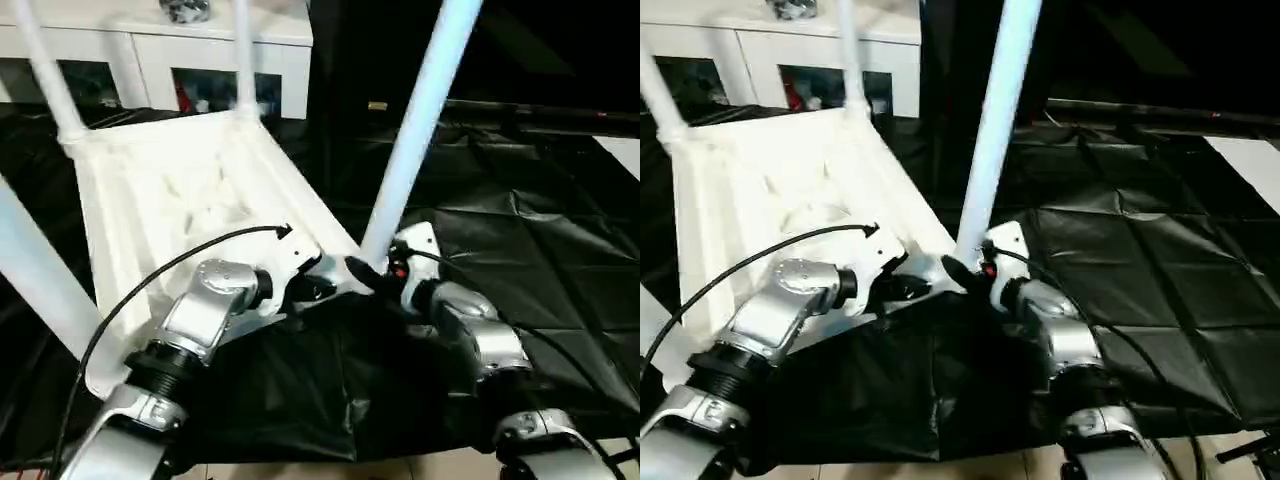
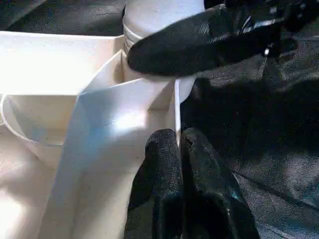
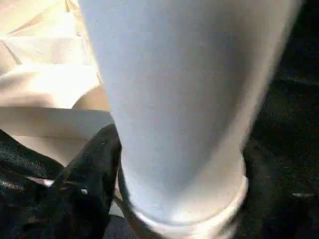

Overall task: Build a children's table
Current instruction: Rotate leg to tighten

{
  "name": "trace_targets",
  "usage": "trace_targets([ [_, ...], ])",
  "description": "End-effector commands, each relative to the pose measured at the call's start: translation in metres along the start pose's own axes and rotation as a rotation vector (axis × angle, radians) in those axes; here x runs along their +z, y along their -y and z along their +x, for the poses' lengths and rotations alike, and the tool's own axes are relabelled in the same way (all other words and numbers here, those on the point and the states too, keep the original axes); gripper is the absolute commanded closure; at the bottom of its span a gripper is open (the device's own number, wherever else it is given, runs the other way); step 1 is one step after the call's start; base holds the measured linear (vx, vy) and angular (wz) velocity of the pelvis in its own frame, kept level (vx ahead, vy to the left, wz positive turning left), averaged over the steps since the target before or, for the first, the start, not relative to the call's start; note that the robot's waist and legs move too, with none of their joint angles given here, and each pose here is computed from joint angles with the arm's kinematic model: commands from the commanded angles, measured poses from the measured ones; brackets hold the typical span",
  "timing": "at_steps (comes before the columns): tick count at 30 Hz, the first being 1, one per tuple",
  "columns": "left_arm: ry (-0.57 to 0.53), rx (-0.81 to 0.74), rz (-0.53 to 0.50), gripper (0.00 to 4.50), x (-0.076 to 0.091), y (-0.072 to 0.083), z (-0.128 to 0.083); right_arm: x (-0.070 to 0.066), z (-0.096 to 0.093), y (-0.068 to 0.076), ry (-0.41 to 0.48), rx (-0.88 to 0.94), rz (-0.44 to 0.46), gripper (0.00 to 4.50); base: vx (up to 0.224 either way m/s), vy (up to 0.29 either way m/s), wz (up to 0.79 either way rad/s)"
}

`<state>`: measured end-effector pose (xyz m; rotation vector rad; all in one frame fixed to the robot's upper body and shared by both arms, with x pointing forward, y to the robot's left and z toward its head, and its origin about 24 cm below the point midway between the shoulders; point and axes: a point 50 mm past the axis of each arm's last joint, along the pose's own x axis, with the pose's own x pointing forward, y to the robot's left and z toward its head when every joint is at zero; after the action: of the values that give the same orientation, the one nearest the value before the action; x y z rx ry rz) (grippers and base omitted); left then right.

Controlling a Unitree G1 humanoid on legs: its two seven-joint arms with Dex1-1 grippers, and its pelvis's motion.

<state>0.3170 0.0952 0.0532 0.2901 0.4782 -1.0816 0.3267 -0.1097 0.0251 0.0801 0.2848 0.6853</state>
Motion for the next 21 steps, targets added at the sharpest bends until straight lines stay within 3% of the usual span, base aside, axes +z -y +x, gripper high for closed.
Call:
trace_targets([
  [1, 0.032, -0.142, 0.017, 4.5, 0.008, 0.027, 0.021, -0.004, 0.013, -0.029, -0.04, 0.196, -0.034, 0.84, 0.0, 0.0, 0.0],
  [2, 0.029, -0.154, 0.022, 4.5, 0.007, 0.026, 0.019, -0.004, 0.01, -0.028, -0.047, 0.215, -0.063, 0.62, 0.0, 0.0, 0.0],
  [5, 0.028, -0.195, 0.038, 4.5, 0.004, 0.025, 0.012, -0.002, 0.002, -0.023, -0.057, 0.282, -0.104, 0.58, 0.0, 0.0, 0.0],
  [9, 0.032, -0.318, 0.086, 4.5, -0.003, 0.02, -0.006, 0.001, -0.025, -0.012, -0.1, 0.483, -0.16, 0.58, 0.0, 0.0, 0.0],
  [15, 0.012, -0.361, 0.123, 4.5, -0.007, 0.014, -0.016, -0.002, -0.043, -0.01, -0.169, 0.632, -0.186, 0.58, 0.0, 0.0, 0.0],
  [16, 0.012, -0.383, 0.115, 4.5, -0.008, 0.013, -0.018, -0.002, -0.046, -0.01, -0.181, 0.659, -0.182, 0.86, 0.0, 0.0, 0.0],
  [21, 0.006, -0.437, 0.108, 4.5, -0.011, 0.01, -0.024, -0.004, -0.052, -0.011, -0.211, 0.723, -0.17, 1.16, 0.0, 0.0, 0.0],
])
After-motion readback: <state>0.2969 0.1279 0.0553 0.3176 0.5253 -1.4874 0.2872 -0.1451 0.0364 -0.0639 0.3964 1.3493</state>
